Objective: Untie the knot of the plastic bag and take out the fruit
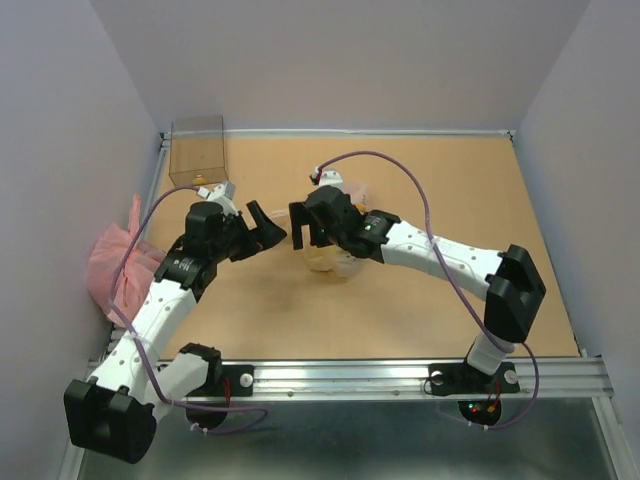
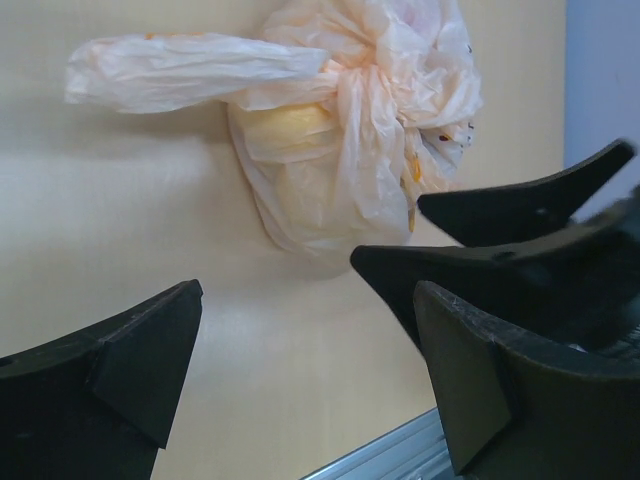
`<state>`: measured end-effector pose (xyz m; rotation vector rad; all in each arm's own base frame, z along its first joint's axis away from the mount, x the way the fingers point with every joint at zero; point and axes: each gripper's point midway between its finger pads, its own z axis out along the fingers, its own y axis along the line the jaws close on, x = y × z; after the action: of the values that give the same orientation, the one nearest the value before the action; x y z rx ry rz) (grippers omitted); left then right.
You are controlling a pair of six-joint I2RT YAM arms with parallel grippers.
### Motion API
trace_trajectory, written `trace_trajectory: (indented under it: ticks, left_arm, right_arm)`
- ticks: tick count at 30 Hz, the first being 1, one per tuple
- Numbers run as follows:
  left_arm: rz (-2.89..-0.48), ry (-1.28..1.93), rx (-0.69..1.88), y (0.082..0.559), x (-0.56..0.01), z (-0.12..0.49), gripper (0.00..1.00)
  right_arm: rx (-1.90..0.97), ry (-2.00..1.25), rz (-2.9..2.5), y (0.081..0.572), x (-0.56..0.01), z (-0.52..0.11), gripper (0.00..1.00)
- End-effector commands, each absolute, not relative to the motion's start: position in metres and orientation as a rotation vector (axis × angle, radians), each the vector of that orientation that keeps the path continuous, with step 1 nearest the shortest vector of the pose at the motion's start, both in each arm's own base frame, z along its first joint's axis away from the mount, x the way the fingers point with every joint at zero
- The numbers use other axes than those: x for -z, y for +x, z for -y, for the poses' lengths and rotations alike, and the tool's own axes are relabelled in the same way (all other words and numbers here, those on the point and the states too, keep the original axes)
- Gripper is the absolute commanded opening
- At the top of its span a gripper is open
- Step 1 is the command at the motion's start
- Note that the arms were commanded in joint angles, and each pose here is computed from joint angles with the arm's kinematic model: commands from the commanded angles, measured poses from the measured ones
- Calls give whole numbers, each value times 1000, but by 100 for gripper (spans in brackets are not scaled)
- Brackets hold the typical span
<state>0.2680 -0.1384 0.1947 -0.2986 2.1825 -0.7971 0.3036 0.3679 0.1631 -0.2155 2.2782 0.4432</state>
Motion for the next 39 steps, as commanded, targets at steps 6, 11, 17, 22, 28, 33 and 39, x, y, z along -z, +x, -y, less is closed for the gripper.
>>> trace_trajectory:
  ticks: [6,11,17,22,28,33,39]
  left_arm:
    - [-2066,-179,821,304,-214,182,97]
    - [-2088,-118,792,313,-208,207,96]
    - [-2164,-101,742,325,-184,234,96]
    - [-2199,-95,673,338,-158,243,93]
    - [-2283,-67,662,342,-121,263,76]
    - [-2327,-42,614,341,-109,261,0]
    - [-2264,-80,404,347,-134,213,0]
  right_arm:
    - [-444,-267,-2050,383,-276,-306,95]
    - [-487,-286,-2089,415,-265,-281,94]
    - [-620,-415,-2162,417,-231,-304,95]
    - [-659,-481,-2246,409,-191,-311,94]
    - [-723,-497,-2332,396,-160,-318,83]
    - [-581,-431,-2371,399,-141,-297,29]
    - [-324,-242,-2416,398,-119,-244,1]
